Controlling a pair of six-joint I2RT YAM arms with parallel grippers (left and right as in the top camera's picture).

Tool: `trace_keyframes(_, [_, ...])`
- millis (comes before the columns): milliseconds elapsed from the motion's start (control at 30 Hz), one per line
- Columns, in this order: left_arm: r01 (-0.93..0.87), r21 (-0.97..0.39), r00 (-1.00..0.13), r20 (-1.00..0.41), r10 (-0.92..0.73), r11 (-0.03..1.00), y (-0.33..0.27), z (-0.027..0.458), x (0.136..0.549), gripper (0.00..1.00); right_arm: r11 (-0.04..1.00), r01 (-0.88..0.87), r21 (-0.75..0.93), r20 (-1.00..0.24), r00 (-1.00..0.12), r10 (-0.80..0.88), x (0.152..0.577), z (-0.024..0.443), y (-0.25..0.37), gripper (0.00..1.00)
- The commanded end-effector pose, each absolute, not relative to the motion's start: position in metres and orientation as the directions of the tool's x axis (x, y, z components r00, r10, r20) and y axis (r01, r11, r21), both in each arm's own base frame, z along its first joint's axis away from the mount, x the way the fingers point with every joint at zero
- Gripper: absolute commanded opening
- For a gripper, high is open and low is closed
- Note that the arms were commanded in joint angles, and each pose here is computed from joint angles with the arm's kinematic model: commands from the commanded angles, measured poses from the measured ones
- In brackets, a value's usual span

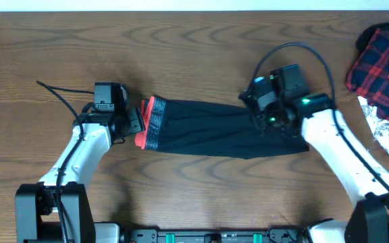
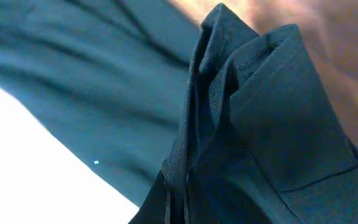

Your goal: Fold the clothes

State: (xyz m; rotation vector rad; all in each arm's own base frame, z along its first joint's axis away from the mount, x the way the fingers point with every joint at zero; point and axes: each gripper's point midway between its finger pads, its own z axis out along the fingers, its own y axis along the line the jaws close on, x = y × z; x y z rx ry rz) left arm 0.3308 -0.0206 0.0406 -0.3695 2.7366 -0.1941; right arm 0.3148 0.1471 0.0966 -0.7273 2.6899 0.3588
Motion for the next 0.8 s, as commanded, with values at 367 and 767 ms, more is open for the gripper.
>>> trace_keyframes(367, [-0.237, -0.186, -0.898, -0.332, -0.288, 0.953, -0.021, 0.038, 0.328, 0.65, 0.788, -0.59, 0.176, -0.288, -0.796, -0.532, 0.296, 0.073, 0.173, 0.01])
trace_keyframes(767, [-0.237, -0.186, -0.898, -0.333, -0.288, 0.953, -0.021, 0.038, 0.329, 0.65, 0.762, -0.62, 0.188, -0.256, -0.78, -0.571, 0.282, 0.071, 0.18, 0.32])
